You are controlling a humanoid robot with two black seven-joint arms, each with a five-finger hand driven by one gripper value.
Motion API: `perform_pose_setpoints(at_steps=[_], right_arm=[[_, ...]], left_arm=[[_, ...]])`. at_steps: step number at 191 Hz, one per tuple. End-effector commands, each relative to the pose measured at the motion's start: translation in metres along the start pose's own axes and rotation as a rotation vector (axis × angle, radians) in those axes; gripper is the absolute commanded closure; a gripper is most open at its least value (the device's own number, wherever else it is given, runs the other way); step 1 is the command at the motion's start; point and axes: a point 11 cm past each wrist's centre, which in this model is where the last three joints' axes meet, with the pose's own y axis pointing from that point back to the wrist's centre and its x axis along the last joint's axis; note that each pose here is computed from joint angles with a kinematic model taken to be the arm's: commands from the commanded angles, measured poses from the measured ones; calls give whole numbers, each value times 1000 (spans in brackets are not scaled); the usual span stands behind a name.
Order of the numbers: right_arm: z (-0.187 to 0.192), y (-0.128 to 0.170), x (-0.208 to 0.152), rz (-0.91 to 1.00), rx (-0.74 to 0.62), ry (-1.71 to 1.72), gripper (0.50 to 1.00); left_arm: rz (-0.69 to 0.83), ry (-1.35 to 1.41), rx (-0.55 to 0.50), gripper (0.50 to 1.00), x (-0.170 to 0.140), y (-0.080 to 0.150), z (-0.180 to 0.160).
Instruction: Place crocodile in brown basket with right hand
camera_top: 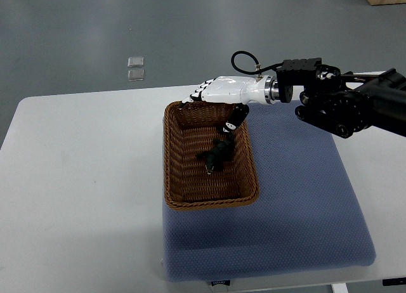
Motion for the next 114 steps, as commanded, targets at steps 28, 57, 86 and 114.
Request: perform_pose_setpoints(at_steps=[28,57,86,114], right_arm=[[25,35,25,93,-21,-383,576],[48,63,21,183,-15,-681,570],[70,78,6,311,-28,-892,570],[91,91,-15,392,-80,-1092,570]], left_arm=[[0,0,0,500,0,0,0],[0,0,0,500,0,0,0],[0,0,0,500,0,0,0],[0,0,0,500,0,0,0]])
